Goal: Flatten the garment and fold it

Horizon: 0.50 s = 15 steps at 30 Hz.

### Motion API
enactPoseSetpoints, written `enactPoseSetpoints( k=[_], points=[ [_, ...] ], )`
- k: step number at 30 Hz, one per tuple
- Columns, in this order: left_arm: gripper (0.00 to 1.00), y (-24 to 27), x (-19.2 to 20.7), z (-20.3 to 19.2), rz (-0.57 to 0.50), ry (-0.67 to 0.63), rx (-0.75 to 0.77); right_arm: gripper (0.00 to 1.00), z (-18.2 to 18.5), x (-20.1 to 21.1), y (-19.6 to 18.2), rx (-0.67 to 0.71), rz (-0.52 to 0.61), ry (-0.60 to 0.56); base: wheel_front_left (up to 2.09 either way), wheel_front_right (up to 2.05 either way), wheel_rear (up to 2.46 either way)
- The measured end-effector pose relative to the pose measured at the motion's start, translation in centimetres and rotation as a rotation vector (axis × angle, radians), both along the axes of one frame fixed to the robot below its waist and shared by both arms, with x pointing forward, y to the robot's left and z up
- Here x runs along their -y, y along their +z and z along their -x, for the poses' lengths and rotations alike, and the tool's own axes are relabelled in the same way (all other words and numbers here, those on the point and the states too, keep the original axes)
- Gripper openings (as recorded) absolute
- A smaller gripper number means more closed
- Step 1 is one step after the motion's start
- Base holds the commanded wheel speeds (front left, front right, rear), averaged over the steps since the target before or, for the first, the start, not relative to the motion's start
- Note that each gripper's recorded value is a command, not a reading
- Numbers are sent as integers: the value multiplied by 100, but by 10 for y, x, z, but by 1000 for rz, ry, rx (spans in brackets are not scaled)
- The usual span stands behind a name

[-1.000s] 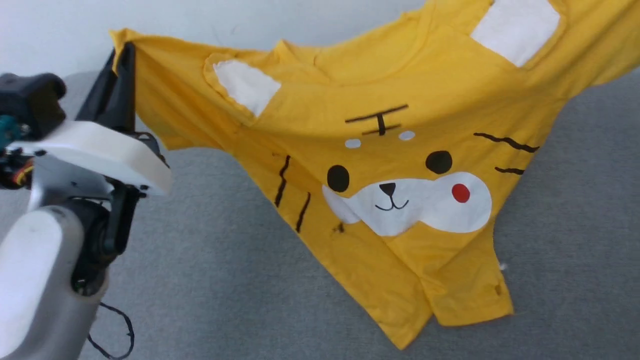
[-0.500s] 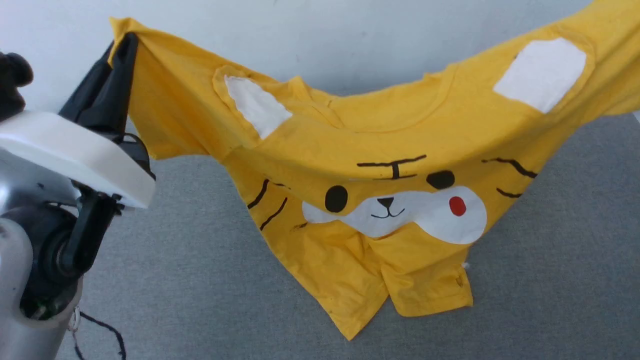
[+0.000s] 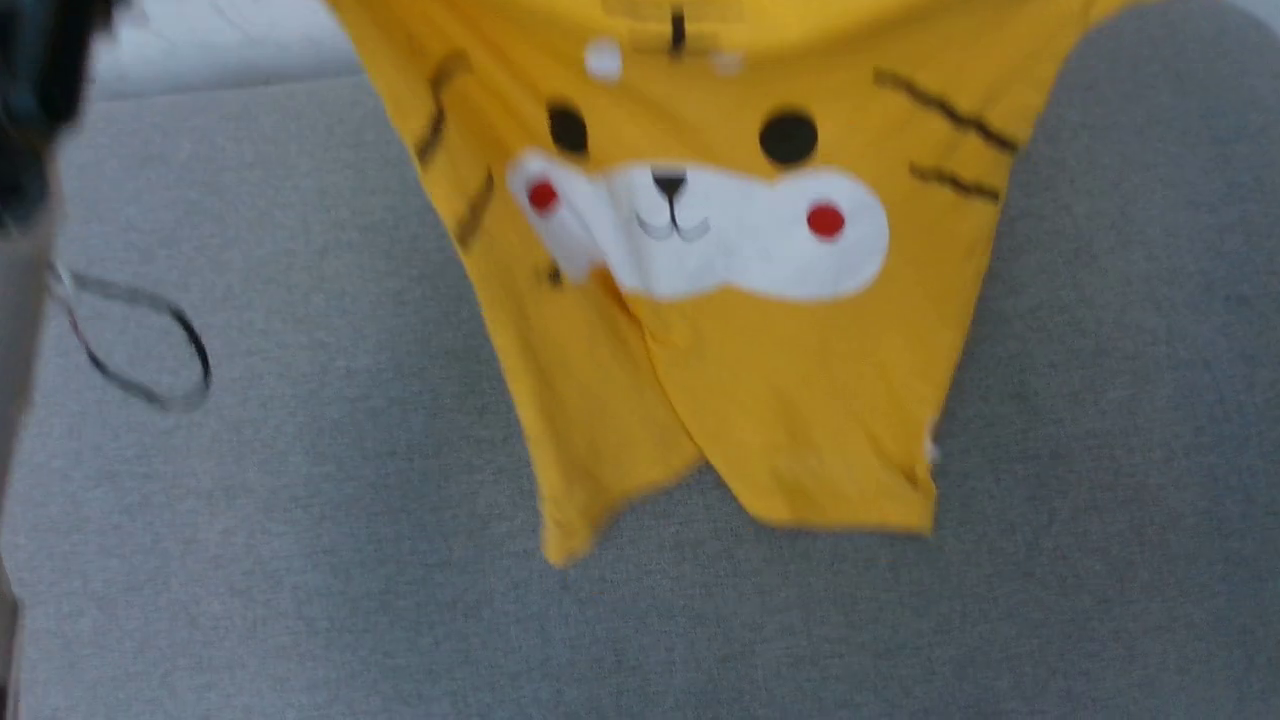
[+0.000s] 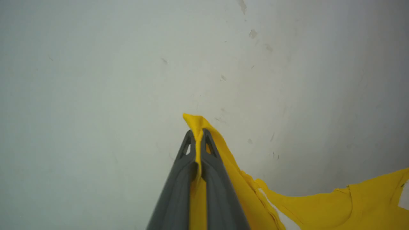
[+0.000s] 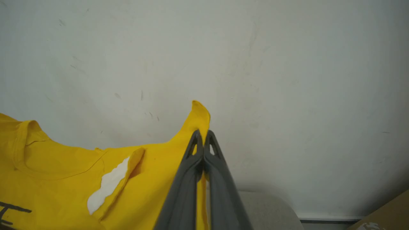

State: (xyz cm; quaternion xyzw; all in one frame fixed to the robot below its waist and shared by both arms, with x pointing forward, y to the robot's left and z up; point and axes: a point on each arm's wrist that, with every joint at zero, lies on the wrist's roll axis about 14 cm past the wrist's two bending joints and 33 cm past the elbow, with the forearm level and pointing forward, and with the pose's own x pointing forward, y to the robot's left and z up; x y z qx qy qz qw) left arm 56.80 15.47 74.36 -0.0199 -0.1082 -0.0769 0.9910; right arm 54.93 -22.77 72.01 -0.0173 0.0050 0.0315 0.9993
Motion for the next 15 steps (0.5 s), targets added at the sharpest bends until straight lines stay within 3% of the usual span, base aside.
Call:
enactPoseSetpoints(
  k=[6,15],
  points=[
    [0,66,3,-47,29,71,213,0,-56,-5,33,125,52,-22,0,0,0],
    [0,91,-11,-79,102,122,406,0,-103,-14,71,284,172,-31,0,0,0]
  ],
)
